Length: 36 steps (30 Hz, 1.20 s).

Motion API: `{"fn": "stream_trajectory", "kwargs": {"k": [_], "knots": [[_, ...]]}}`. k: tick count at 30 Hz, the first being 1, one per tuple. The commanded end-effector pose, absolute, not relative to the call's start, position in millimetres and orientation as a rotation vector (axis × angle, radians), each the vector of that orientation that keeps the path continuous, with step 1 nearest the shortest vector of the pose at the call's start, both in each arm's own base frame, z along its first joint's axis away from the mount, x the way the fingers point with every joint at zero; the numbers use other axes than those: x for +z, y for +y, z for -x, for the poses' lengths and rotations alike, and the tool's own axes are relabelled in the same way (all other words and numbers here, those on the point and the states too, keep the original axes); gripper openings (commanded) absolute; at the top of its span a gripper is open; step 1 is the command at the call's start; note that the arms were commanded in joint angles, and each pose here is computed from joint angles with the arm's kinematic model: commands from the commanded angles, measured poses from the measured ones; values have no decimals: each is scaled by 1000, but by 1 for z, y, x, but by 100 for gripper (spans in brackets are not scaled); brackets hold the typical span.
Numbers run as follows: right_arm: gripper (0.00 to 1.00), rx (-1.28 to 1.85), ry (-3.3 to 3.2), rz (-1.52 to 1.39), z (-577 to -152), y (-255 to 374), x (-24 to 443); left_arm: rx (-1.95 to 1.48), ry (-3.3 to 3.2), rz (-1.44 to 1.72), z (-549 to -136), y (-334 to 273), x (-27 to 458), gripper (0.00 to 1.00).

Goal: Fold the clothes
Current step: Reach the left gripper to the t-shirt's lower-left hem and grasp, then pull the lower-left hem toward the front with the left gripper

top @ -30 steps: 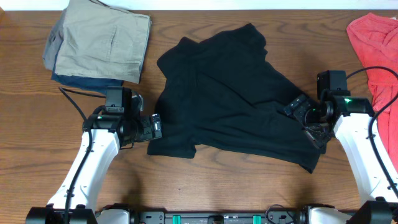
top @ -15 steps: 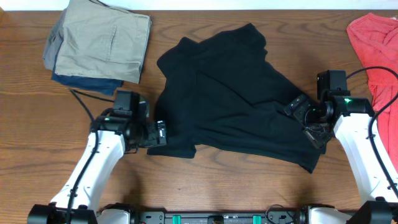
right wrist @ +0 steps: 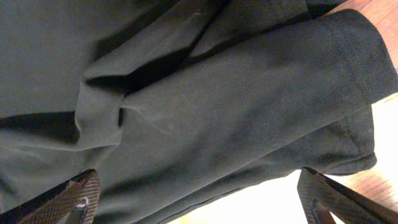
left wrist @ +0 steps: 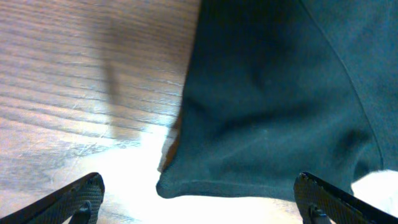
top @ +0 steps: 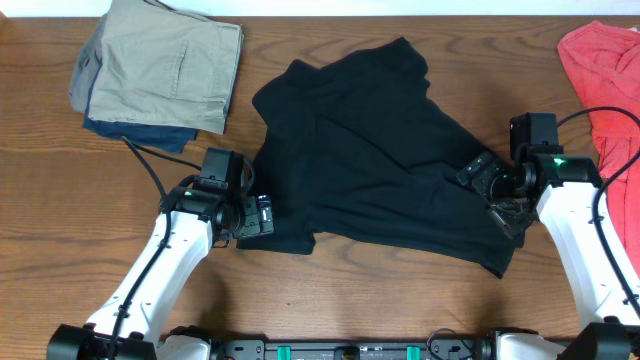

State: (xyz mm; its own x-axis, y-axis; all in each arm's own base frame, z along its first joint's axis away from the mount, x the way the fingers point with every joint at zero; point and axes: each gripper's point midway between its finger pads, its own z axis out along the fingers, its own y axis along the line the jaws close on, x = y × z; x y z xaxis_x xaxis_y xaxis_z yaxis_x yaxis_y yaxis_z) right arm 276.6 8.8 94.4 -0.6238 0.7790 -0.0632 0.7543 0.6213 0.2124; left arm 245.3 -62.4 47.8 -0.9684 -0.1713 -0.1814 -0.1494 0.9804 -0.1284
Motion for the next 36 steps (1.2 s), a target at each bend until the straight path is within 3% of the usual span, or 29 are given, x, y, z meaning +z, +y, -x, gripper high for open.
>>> {"fn": "stream_trajectory", "kwargs": {"k": [1, 29, 36], "knots": [[99, 250, 2684, -1284, -278, 11, 97, -120, 2948, 304, -239, -56, 41, 98], [99, 250, 2684, -1284, -278, 11, 97, -159, 3089, 324, -225, -65, 2, 99], [99, 250, 2684, -1284, -278, 11, 97, -154, 3102, 259, -223, -64, 2, 88]]}}
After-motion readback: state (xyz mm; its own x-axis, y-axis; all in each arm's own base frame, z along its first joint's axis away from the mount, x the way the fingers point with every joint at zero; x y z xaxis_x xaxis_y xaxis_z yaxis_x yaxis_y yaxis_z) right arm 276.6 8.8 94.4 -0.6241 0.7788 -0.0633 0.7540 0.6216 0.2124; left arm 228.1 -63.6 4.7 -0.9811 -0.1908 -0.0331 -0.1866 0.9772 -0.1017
